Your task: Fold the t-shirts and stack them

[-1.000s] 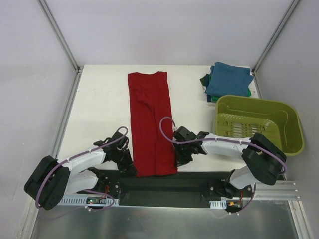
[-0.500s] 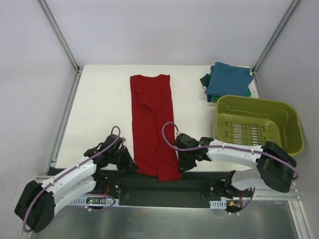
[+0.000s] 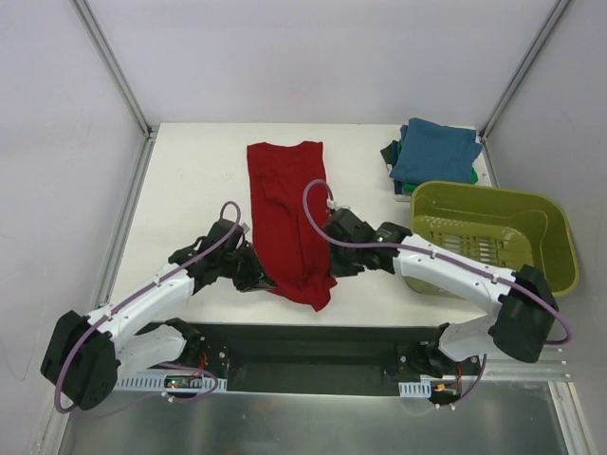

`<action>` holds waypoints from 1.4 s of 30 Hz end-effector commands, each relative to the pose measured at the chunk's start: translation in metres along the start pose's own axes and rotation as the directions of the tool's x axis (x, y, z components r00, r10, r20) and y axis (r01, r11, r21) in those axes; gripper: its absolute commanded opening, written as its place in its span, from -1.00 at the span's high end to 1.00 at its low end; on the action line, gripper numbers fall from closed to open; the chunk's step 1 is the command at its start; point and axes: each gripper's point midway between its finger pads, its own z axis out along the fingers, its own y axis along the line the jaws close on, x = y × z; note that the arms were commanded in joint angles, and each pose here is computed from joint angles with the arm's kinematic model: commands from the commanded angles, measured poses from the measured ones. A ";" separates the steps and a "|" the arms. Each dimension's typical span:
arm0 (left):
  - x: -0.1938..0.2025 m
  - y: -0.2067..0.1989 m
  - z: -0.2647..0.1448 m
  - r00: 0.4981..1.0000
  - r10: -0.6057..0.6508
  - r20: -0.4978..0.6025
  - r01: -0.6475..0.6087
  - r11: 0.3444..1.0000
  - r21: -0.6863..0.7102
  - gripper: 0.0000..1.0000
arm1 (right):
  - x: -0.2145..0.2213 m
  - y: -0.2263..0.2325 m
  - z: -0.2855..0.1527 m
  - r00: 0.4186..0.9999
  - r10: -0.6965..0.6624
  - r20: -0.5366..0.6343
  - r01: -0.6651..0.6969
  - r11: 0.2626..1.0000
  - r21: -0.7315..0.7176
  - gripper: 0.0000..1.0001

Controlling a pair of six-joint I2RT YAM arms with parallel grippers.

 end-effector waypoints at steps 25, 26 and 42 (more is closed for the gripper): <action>-0.162 -0.012 0.006 0.986 -0.036 0.162 0.046 0.997 -0.057 1.00 | -0.173 -0.026 0.066 0.996 -0.072 0.048 0.069 0.996 0.057 0.99; -0.162 -0.008 0.009 0.987 -0.045 0.155 0.056 0.996 -0.066 1.00 | -0.173 -0.028 0.073 0.997 -0.073 0.034 0.071 0.995 0.064 0.99; -0.193 -0.010 0.021 0.987 -0.059 0.152 0.067 0.997 -0.047 1.00 | -0.195 -0.033 0.095 0.999 -0.022 0.029 0.023 1.000 -0.013 0.97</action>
